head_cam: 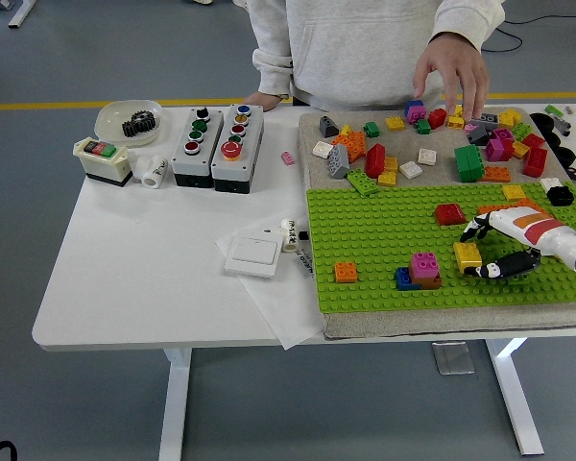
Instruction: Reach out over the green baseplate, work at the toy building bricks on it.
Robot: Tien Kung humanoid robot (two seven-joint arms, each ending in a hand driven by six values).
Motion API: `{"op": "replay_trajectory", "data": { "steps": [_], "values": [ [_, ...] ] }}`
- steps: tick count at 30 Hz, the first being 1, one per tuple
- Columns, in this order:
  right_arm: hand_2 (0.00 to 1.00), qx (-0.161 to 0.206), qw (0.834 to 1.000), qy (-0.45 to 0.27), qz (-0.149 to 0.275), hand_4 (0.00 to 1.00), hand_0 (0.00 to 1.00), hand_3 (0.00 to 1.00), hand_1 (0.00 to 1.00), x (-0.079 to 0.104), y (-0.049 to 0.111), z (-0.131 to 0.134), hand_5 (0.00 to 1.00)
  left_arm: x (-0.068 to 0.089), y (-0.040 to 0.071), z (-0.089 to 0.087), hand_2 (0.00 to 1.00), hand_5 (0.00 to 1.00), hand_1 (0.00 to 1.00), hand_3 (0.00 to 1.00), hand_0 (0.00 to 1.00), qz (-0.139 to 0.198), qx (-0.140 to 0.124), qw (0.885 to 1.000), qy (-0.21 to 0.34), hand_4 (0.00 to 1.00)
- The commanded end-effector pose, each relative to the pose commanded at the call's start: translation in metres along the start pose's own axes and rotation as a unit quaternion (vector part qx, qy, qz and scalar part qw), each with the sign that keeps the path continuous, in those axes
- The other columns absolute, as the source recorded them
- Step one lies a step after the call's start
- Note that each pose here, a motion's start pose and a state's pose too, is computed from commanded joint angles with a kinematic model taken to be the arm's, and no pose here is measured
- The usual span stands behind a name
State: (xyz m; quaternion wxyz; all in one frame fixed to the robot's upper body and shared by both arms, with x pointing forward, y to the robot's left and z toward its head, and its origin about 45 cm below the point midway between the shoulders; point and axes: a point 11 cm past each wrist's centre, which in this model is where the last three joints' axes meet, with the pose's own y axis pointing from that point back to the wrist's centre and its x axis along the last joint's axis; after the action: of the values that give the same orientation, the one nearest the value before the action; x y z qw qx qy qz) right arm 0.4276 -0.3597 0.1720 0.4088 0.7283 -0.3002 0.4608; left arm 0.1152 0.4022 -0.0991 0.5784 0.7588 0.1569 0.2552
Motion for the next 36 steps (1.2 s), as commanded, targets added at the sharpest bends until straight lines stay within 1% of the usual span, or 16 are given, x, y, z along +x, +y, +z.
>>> {"op": "replay_trajectory", "data": {
  "steps": [4,5,10,11,16,17,30,36],
  "values": [
    [0.648,0.0,1.0,0.003,0.001,0.846,0.695,0.575,0.617,0.0,0.001,0.0,0.394,-0.002,0.0,0.0,0.706,0.605,0.725,0.598,0.722,-0.001,0.0,1.0,0.0,0.659],
    [0.699,0.0,1.0,0.004,0.002,0.888,0.711,0.683,0.648,0.0,0.001,0.0,0.383,-0.002,0.0,-0.001,0.706,0.605,0.725,0.598,0.721,-0.001,0.0,1.0,0.0,0.66],
    [0.699,0.001,1.0,0.007,0.007,0.888,0.711,0.683,0.648,0.001,0.001,0.0,0.383,-0.004,-0.001,-0.001,0.706,0.605,0.725,0.598,0.721,-0.003,0.001,1.0,-0.002,0.66],
    [0.72,0.0,1.0,0.008,0.008,0.939,0.735,0.792,0.673,0.001,0.001,0.0,0.368,-0.004,-0.001,-0.001,0.707,0.606,0.726,0.598,0.722,-0.003,0.001,1.0,-0.002,0.661],
    [0.72,-0.001,1.0,0.008,0.01,0.939,0.735,0.792,0.673,0.002,0.002,0.001,0.368,-0.004,-0.001,-0.001,0.707,0.606,0.726,0.598,0.722,-0.004,0.001,1.0,-0.002,0.661],
    [0.746,-0.001,1.0,0.008,0.011,0.998,0.756,0.835,0.689,0.002,0.002,0.001,0.383,-0.004,-0.001,-0.002,0.707,0.604,0.727,0.598,0.722,-0.004,0.001,1.0,-0.003,0.659],
    [0.752,0.006,1.0,0.006,0.012,0.998,0.758,0.845,0.696,0.005,0.002,-0.002,0.385,-0.006,-0.001,-0.005,0.706,0.607,0.723,0.596,0.722,-0.005,0.004,1.0,-0.003,0.66],
    [0.756,0.013,1.0,-0.004,0.024,0.998,0.758,0.847,0.696,0.013,0.008,-0.004,0.395,-0.008,-0.002,-0.005,0.708,0.606,0.725,0.597,0.722,-0.006,0.004,1.0,-0.004,0.659]
  ]
}}
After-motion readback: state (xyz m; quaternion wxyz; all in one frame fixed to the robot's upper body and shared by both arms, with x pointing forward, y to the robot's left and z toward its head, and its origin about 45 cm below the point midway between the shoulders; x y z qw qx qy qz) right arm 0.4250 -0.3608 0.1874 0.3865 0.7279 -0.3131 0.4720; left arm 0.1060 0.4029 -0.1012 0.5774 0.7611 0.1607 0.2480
